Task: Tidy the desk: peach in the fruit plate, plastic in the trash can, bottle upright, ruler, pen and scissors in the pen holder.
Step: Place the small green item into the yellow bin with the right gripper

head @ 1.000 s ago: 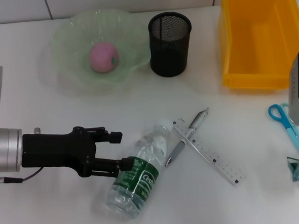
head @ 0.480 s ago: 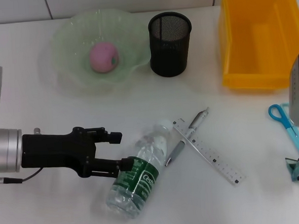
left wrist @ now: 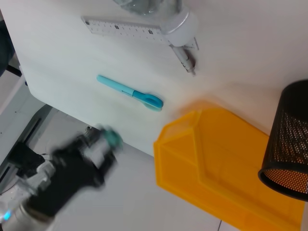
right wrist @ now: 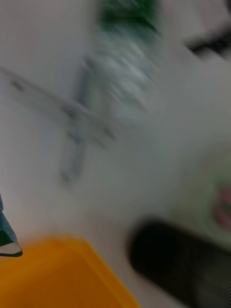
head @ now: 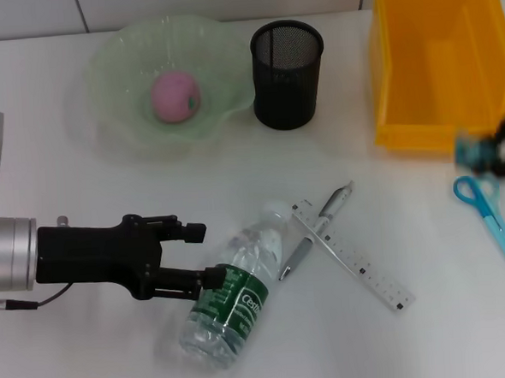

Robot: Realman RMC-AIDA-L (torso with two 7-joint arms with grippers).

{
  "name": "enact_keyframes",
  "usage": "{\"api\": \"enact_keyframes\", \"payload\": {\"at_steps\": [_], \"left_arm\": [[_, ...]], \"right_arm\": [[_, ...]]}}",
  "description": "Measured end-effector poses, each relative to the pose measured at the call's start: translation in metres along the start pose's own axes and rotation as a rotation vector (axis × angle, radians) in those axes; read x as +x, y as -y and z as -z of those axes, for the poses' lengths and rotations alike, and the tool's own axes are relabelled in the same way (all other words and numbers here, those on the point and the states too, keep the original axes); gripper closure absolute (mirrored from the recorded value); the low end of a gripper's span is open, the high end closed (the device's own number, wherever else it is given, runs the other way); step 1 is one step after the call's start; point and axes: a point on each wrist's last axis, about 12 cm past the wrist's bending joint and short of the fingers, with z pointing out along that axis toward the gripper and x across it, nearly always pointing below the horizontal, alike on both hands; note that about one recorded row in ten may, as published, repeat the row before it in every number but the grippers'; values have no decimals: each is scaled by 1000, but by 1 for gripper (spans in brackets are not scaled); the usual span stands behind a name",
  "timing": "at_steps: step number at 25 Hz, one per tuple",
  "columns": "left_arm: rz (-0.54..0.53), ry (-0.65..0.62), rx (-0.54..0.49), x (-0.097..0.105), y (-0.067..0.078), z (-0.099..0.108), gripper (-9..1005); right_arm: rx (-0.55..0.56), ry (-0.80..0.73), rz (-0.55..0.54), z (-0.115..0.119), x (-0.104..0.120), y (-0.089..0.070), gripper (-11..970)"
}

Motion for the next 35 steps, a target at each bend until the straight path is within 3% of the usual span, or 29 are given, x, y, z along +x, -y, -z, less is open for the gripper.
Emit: {"api": "enact_keyframes", "payload": {"at_steps": [2,4,7,11,12,17,20,35], "left_arm": [[0,0,0,0,0,0,212],[-2,0,0,-1,0,0,213],[-4,-1,1,-1,-1,-1,214],[-5,-2,4,-2,0,-1,216],[-5,-2,4,-2,0,-1,216],[-5,-1,7,-2,0,-1,218],[-4,-1,5,-2,0,-1,220],[-10,-5,-2,-4,-2,1,226]], "right_arm": [[120,130,-94,4,-9,21,623],[158,157,-132,1,-13,28,623],[236,183,-240,-21,-28,50,624],[248,127,-272,-43,-38,58,625],[241,92,-274,-57,-44,60,625],[252,75,-261,-71,-48,58,589],[253,75,-260,-72,-48,58,482],[321,110,-271,-58,-43,63,343]]}}
